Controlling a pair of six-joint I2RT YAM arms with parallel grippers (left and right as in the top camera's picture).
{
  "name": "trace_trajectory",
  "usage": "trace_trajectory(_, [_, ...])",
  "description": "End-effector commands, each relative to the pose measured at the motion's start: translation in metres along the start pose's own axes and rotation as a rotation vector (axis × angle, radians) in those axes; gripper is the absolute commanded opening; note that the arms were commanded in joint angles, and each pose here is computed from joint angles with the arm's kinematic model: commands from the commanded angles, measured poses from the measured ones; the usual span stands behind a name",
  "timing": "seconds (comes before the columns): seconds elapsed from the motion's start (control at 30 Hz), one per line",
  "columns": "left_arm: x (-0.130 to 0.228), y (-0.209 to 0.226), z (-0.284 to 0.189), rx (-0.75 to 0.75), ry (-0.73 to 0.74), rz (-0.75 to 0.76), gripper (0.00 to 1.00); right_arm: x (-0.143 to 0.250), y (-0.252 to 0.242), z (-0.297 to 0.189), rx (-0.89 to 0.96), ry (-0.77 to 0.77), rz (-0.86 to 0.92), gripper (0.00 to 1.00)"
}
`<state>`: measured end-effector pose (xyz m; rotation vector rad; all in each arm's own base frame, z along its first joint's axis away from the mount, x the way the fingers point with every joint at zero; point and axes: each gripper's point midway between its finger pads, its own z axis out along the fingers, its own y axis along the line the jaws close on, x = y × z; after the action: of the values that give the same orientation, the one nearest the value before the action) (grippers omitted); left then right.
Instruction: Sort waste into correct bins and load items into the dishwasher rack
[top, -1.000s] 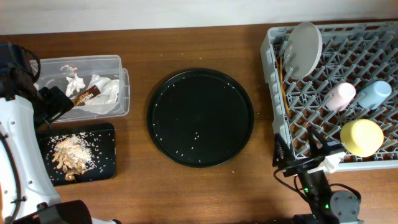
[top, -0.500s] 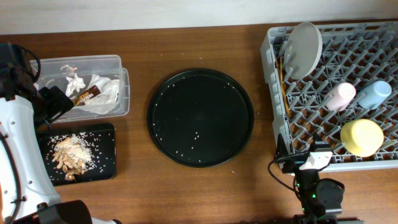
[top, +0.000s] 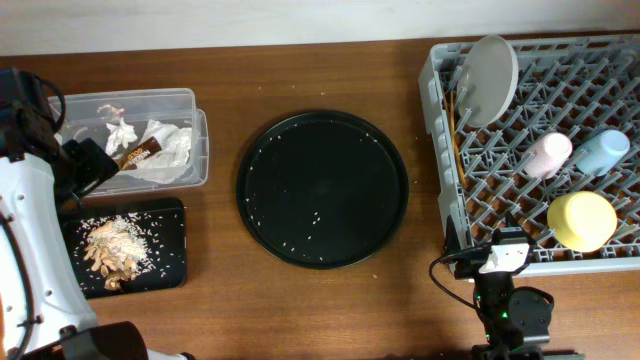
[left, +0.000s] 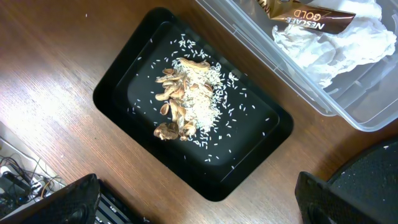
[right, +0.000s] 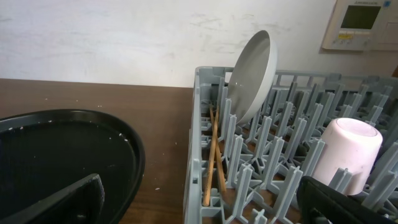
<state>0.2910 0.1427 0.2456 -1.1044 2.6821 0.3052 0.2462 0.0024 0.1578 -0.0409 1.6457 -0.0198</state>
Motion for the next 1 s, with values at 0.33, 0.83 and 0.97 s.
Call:
trace_trajectory(0.33, [0.033,0.005,-0.012,0.028,0.103,0.007,1.0,0.003,-0.004,0.0,0.022,0.005,-0.006,0.98])
trace_trajectory(0.83, [0.143,-0.098,-0.025,0.741,-0.497,0.416,0.99,0.003,-0.004,0.0,0.022,0.005,-0.006,0.98])
trace_trajectory(0.97, [0.151,-0.101,0.0,0.814,-0.701,0.447,1.0,0.003,-0.004,0.0,0.022,0.005,-0.006,0.98])
